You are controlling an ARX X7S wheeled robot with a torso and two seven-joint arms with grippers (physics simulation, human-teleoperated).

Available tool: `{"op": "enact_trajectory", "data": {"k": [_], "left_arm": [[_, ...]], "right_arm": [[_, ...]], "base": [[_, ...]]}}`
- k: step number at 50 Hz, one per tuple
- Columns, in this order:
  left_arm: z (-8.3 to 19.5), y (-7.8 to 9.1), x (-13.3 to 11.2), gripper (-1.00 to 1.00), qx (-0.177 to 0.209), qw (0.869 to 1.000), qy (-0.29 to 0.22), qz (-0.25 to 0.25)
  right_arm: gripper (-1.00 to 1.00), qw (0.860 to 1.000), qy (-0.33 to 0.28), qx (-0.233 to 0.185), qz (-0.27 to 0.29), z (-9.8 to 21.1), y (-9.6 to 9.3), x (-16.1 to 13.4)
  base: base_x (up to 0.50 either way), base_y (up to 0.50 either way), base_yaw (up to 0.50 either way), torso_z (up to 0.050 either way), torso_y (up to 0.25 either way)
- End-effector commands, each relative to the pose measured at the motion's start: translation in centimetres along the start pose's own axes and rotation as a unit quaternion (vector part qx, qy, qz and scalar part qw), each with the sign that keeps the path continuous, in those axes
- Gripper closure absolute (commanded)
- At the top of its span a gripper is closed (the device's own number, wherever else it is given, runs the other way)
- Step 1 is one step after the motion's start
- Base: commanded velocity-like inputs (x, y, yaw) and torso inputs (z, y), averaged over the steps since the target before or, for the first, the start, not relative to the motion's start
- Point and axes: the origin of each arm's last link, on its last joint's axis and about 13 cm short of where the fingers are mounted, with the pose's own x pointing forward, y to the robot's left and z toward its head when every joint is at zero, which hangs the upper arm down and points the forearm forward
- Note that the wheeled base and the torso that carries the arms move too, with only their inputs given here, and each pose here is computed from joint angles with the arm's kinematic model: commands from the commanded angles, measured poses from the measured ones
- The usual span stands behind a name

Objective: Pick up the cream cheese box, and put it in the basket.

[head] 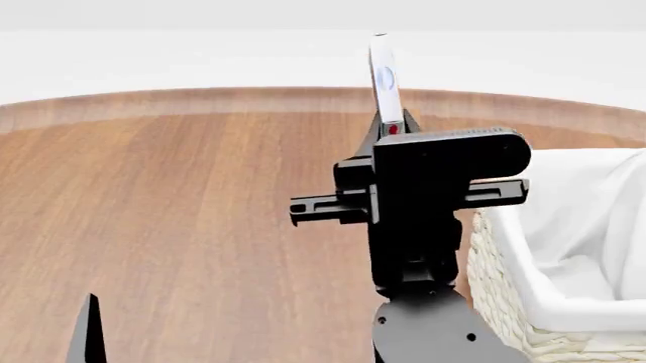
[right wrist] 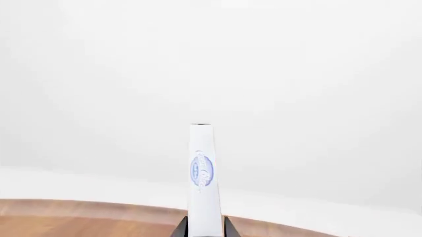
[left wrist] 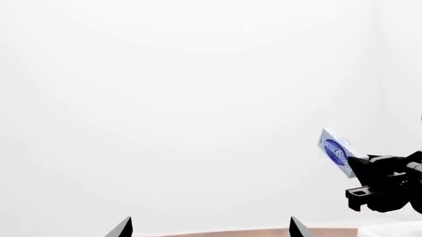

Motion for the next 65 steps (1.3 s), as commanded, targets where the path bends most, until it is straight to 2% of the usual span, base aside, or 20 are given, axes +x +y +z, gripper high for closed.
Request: {"op": "enact_trajectory", "data": {"k": [1, 7, 11, 12, 21, 22, 23, 25, 28, 32, 38, 40, 43, 47, 48, 52, 58, 65], "left_arm": [[0.2, 0.1, 0.0, -1.00, -0.003, 1.000, -0.007, 0.002], [0.1, 0.1, 0.0, -1.00, -0.003, 1.000, -0.004, 0.001], [0.1, 0.2, 0.1, -1.00, -0.002, 1.000, -0.003, 0.005], [0.2, 0.2, 0.1, -1.00, -0.002, 1.000, -0.004, 0.006], [0.0, 0.3, 0.2, -1.00, -0.001, 1.000, -0.001, 0.007], [0.0, 0.3, 0.3, -1.00, -0.001, 1.000, -0.002, 0.008], [0.0, 0.3, 0.3, -1.00, -0.001, 1.000, -0.002, 0.009], [0.0, 0.3, 0.3, -1.00, 0.000, 1.000, -0.002, 0.009], [0.0, 0.3, 0.3, -1.00, 0.001, 1.000, -0.002, 0.009], [0.0, 0.4, 0.4, -1.00, 0.001, 1.000, -0.001, 0.012], [0.3, 0.4, 0.4, -1.00, 0.001, 1.000, -0.004, 0.012], [0.2, 0.4, 0.4, -1.00, 0.000, 1.000, -0.004, 0.012], [0.3, 0.4, 0.4, -1.00, 0.000, 1.000, -0.004, 0.012], [0.3, 0.4, 0.4, -1.00, 0.000, 1.000, -0.004, 0.012], [0.3, 0.4, 0.4, -1.00, -0.001, 1.000, -0.004, 0.011], [0.3, 0.4, 0.4, -1.00, -0.001, 1.000, -0.004, 0.011], [0.3, 0.3, 0.4, -1.00, -0.001, 1.000, -0.004, 0.010], [0.4, 0.2, 0.3, -1.00, -0.001, 1.000, -0.004, 0.007]], "right_arm": [[1.00, 0.999, -0.050, -0.010, -0.012, 4.2, -3.0, 0.0], [1.00, 0.998, -0.059, -0.005, -0.018, 6.1, -5.7, 0.2], [1.00, 0.998, -0.056, 0.004, -0.022, 6.6, -8.2, 0.3], [1.00, 0.998, -0.046, 0.008, -0.033, 6.5, -9.4, 0.5], [1.00, 0.998, -0.018, 0.003, -0.066, 7.2, -14.1, 0.7], [1.00, 0.998, 0.001, -0.004, -0.060, 7.4, -14.8, 0.9], [1.00, 0.999, 0.013, 0.006, -0.050, 7.4, -15.4, 1.0], [1.00, 0.997, 0.013, 0.003, -0.074, 7.7, -16.2, 1.3], [1.00, 0.996, 0.041, 0.019, -0.083, 8.0, -18.2, 2.4], [1.00, 0.990, 0.097, -0.005, -0.100, 8.0, -19.7, 4.0], [1.00, 0.980, 0.176, -0.015, -0.092, 8.2, -20.9, 6.0], [1.00, 0.973, 0.217, -0.024, -0.075, 8.3, -21.0, 6.4], [1.00, 0.960, 0.267, -0.027, -0.079, 8.3, -21.4, 6.7], [1.00, 0.951, 0.304, -0.018, -0.046, 9.1, -21.3, 6.4], [1.00, 0.945, 0.326, -0.009, -0.026, 9.4, -21.2, 6.2], [1.00, 0.936, 0.352, -0.012, -0.020, 9.6, -21.2, 6.2], [1.00, 0.918, 0.396, 0.012, -0.017, 10.4, -21.3, 6.2], [1.00, 0.911, 0.413, 0.010, -0.011, 11.0, -21.0, 6.7]], "base": [[0.00, 0.00, 0.00, 0.000, 0.000], [0.00, 0.00, 0.00, 0.000, 0.000], [0.00, 0.00, 0.00, 0.000, 0.000], [0.00, 0.00, 0.00, 0.000, 0.000], [0.00, 0.00, 0.00, 0.000, 0.000], [0.00, 0.00, 0.00, 0.000, 0.000], [0.00, 0.00, 0.00, 0.000, 0.000], [0.00, 0.00, 0.00, 0.000, 0.000], [0.00, 0.00, 0.00, 0.000, 0.000], [0.00, 0.00, 0.00, 0.000, 0.000], [0.00, 0.00, 0.00, 0.000, 0.000], [0.00, 0.00, 0.00, 0.000, 0.000], [0.00, 0.00, 0.00, 0.000, 0.000], [0.00, 0.00, 0.00, 0.000, 0.004], [0.00, 0.00, 0.00, 0.000, 0.000], [0.00, 0.00, 0.00, 0.000, 0.000], [0.00, 0.00, 0.00, 0.000, 0.000], [0.00, 0.00, 0.00, 0.000, 0.000]]}}
